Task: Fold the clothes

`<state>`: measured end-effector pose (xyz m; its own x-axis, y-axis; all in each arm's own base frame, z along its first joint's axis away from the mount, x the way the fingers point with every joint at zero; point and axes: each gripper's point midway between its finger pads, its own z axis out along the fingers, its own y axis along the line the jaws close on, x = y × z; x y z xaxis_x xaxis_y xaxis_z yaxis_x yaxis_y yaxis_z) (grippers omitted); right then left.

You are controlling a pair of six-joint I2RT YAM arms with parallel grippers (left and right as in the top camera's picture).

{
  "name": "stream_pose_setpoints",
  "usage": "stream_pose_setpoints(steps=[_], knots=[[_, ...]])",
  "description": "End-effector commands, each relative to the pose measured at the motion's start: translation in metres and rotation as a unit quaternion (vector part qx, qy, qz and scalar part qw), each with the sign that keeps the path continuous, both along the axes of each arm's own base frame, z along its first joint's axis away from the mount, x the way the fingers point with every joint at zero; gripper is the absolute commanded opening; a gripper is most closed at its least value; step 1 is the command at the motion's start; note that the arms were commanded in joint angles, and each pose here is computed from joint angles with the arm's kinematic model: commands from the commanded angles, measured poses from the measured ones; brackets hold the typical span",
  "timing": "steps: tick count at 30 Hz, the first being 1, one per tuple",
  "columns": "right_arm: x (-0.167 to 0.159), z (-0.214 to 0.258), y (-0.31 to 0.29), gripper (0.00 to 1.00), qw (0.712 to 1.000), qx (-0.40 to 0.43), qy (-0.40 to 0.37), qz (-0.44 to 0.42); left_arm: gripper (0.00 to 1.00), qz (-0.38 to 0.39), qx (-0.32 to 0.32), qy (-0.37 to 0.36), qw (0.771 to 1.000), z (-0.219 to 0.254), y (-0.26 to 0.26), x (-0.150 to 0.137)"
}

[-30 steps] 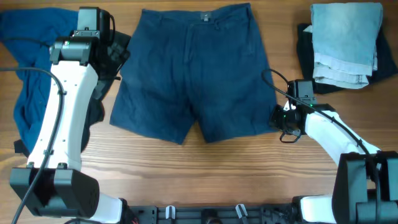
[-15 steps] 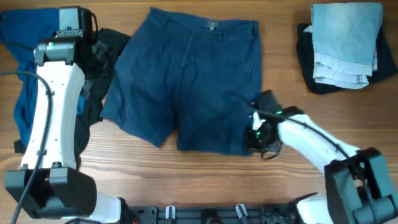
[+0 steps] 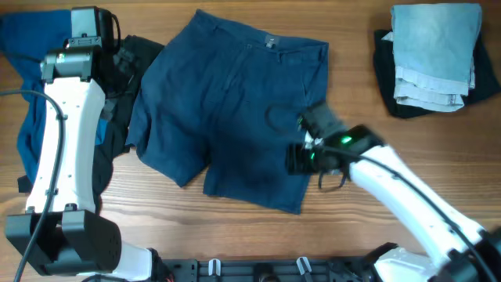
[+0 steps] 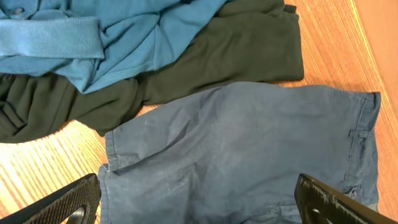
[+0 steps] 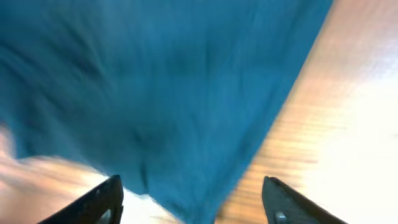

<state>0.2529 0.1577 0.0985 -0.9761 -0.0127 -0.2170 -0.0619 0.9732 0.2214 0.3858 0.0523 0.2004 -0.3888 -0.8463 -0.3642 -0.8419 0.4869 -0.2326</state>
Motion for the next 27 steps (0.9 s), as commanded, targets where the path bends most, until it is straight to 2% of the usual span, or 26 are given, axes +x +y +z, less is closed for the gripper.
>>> stream_pose_setpoints(steps=[1,3,5,10,17,22,23,24,25,26,27], knots=[[0.063,0.048,-0.018,0.79,0.990,-0.013,-0.137,-0.005,1.00,-0.005,0.003,-0.004,1.000,0.003,0.002,-0.001],[0.115,0.059,-0.035,0.80,0.975,-0.024,-0.219,-0.026,1.00,-0.005,0.003,-0.004,1.000,0.003,0.002,-0.001],[0.155,0.050,-0.055,0.79,0.965,-0.035,-0.255,-0.043,1.00,-0.013,0.006,-0.001,1.000,0.003,0.002,-0.001],[0.238,0.005,-0.095,0.80,0.954,-0.037,-0.290,-0.068,1.00,-0.019,0.008,0.007,1.000,-0.002,0.002,-0.001],[0.293,-0.064,-0.084,0.79,0.955,-0.005,-0.294,-0.036,1.00,-0.019,0.009,0.010,1.000,-0.004,0.002,0.000],[0.302,-0.098,-0.080,0.69,0.958,0.029,-0.274,-0.078,1.00,-0.017,0.013,0.011,1.000,-0.004,0.004,-0.001],[0.302,-0.099,-0.080,0.62,0.958,0.032,-0.272,-0.085,1.00,-0.017,0.013,0.011,1.000,-0.004,0.004,-0.001],[0.303,-0.096,-0.080,0.47,0.957,0.033,-0.274,-0.085,1.00,-0.017,0.013,0.010,1.000,-0.004,0.004,-0.001],[0.304,-0.094,-0.080,0.38,0.957,0.032,-0.275,-0.085,1.00,-0.016,0.013,0.011,1.000,-0.004,0.004,-0.001],[0.304,-0.089,-0.082,0.20,0.958,0.032,-0.271,-0.088,1.00,-0.016,0.013,0.011,1.000,-0.004,0.004,-0.001],[0.304,-0.083,-0.085,0.10,0.959,0.029,-0.267,-0.091,1.00,-0.016,0.013,0.010,1.000,-0.004,0.004,-0.001]])
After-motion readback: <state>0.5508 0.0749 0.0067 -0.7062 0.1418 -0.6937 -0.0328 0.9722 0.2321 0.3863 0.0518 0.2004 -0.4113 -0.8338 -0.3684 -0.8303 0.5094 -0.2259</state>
